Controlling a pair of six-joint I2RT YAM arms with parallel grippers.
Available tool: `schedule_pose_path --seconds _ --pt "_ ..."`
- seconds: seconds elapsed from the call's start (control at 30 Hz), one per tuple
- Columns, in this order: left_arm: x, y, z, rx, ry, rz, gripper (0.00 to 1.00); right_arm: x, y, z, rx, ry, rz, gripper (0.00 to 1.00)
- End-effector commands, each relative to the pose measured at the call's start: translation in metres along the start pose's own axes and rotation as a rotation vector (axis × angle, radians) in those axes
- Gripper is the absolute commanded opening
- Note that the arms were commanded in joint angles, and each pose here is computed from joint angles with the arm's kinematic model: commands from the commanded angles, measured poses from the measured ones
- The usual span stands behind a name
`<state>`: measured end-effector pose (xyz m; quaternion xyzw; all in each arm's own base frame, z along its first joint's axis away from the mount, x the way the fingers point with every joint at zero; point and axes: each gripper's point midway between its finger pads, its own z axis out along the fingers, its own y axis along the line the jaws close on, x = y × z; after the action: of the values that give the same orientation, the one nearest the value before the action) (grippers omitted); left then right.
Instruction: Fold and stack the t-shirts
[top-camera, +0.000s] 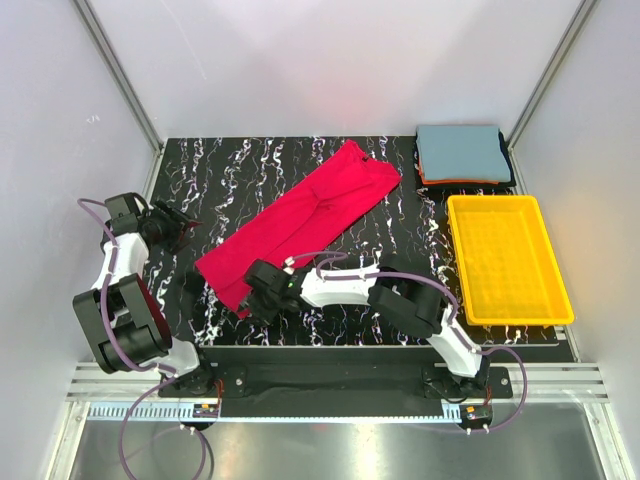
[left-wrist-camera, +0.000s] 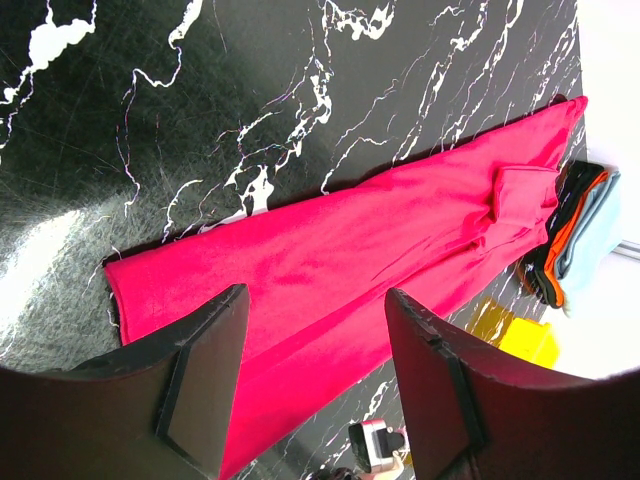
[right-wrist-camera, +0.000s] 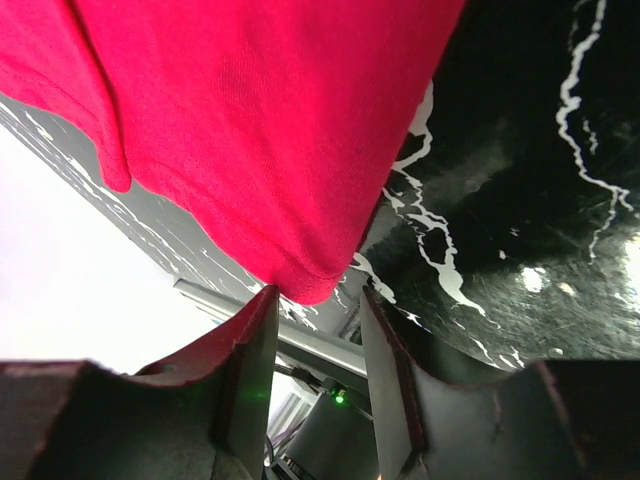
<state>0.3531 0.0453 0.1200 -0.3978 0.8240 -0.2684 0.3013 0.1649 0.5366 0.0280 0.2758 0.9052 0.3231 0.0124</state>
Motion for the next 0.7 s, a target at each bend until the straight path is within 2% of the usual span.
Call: schedule_pose_path --seconds 0.0,0.17,0.3,0.4,0.43,0.53,0.67 --pt "-0.006 -0.008 -0.002 0.042 -0.018 0.016 0.62 0.003 -0.006 0.008 0.023 0.001 -0.002 0.45" --pt "-0.006 -0.008 -0.003 0.046 -0.016 0.016 0.62 0.004 -0.009 0.016 0.034 0.005 -0.011 0.39" --pt "-0.005 -0.008 -0.003 0.046 -0.012 0.013 0.62 0.006 -0.014 0.019 0.046 0.015 -0.010 0.31" --pt "-0.006 -0.009 -0.003 0.050 -0.016 0.013 0.62 0.004 -0.019 0.019 0.055 0.005 -0.012 0.20" --pt "-0.005 -0.009 -0.003 0.051 -0.011 0.011 0.62 0.004 -0.019 0.016 0.053 0.003 -0.015 0.12" --pt "-0.004 -0.014 -0.004 0.078 -0.008 0.028 0.64 -0.002 -0.023 0.008 0.052 -0.024 -0.027 0.00" --pt "0.001 -0.023 -0.006 0.109 -0.001 0.058 0.64 -0.010 -0.033 -0.006 0.056 -0.058 -0.062 0.00"
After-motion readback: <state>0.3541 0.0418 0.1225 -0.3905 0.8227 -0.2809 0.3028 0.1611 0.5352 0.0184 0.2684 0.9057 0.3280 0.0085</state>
